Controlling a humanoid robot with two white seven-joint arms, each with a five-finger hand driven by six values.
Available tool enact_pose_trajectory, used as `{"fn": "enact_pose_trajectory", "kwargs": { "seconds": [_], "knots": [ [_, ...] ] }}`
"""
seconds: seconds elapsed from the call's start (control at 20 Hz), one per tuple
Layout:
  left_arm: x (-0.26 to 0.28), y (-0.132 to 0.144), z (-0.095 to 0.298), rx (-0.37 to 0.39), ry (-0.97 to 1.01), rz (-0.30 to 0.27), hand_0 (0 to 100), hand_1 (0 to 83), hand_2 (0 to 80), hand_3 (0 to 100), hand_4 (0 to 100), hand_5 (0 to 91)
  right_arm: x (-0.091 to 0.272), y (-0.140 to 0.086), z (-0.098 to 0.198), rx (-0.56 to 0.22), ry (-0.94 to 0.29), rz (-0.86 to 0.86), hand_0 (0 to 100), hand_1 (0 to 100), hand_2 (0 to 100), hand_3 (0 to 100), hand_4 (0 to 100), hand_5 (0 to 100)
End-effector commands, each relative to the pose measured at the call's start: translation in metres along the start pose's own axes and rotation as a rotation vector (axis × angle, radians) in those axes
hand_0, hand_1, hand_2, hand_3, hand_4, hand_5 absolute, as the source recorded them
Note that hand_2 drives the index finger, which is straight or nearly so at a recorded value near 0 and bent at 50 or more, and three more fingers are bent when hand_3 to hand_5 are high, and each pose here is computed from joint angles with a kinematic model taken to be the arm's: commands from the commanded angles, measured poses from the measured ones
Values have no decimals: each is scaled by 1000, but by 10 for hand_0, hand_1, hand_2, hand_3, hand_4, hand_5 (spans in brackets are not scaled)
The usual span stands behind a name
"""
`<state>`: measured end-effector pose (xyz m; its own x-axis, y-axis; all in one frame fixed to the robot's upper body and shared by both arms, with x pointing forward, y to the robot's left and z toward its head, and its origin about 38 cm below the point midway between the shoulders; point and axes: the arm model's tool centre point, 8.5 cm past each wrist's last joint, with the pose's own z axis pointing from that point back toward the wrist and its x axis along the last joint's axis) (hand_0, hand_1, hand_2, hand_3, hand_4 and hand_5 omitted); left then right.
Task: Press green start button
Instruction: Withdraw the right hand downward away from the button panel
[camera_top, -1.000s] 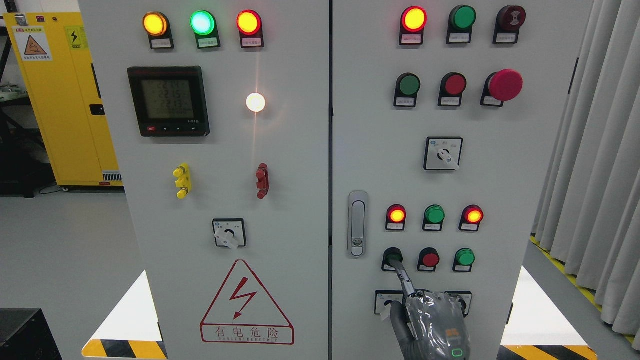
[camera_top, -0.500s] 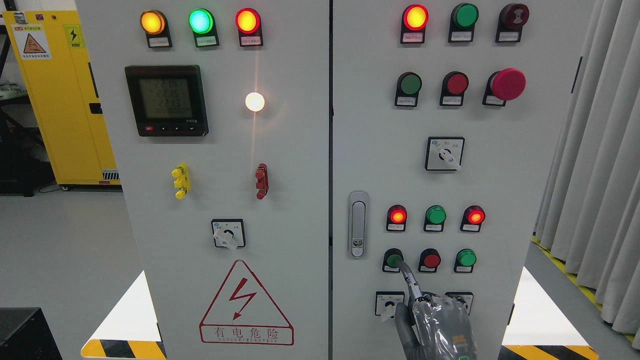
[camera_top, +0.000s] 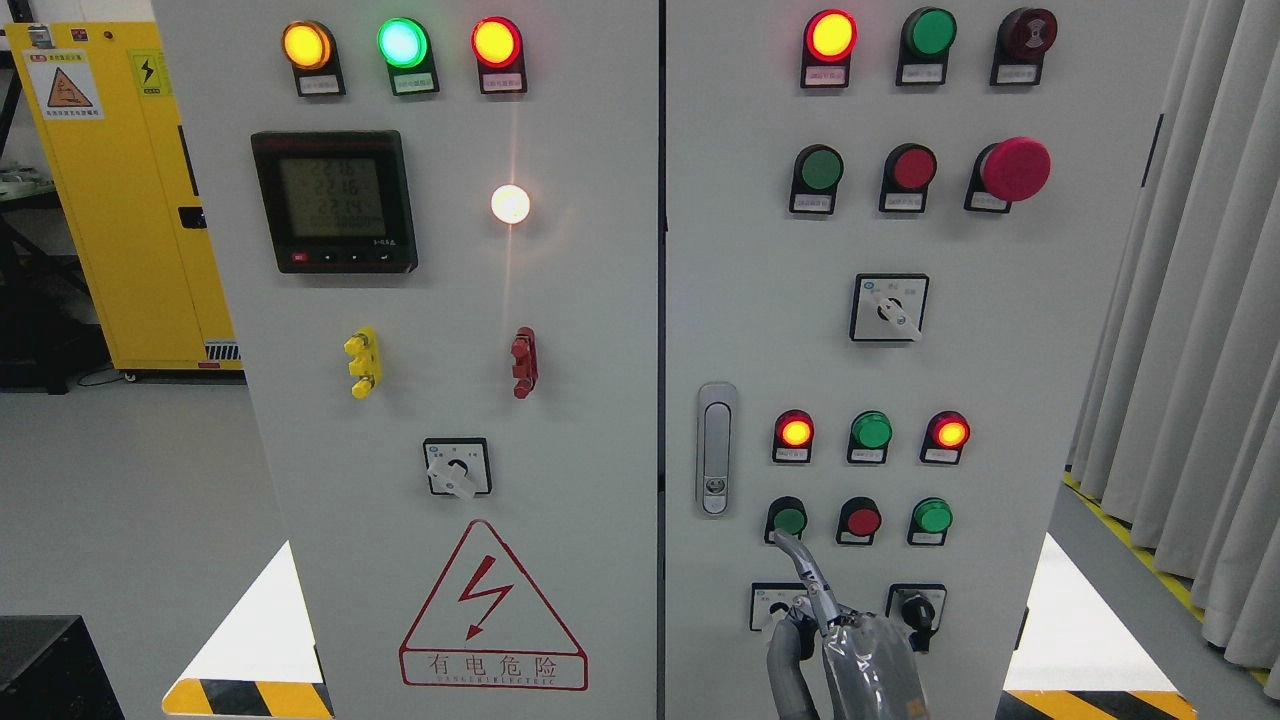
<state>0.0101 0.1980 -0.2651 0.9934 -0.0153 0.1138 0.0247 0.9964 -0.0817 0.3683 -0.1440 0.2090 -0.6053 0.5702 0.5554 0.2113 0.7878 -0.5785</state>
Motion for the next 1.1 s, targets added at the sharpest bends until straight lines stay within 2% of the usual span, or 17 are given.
{"fn": "enact_pose_trajectory", "kwargs": {
  "seconds": [0.0, 0.05, 0.1, 0.25, 1.05],
  "knots": [
    [1, 0, 0, -1, -1, 1, 120, 556, 0, 0, 0, 0, 21, 0, 7, -36, -24, -321, 919, 827, 0, 200, 236, 271],
    [1, 1, 0, 0, -1, 1, 120, 556, 0, 0, 0, 0, 20, -1, 9, -43, -18, -349, 914, 822, 0, 170, 206, 229],
    [0, -1, 0, -1, 0, 0, 120, 556, 0, 0, 0, 0, 19, -1, 10, -47, -13, -365, 923, 807, 0, 45, 72, 85],
    [0, -1, 0, -1, 0, 0, 120, 556, 0, 0, 0, 0, 16, -2, 13, -52, 3, -384, 890, 789, 0, 0, 0, 0],
    [1, 0, 0, -1, -1, 1, 120, 556, 0, 0, 0, 0, 14, 1, 20, -50, 24, -409, 794, 767, 0, 0, 0, 0]
  ]
}}
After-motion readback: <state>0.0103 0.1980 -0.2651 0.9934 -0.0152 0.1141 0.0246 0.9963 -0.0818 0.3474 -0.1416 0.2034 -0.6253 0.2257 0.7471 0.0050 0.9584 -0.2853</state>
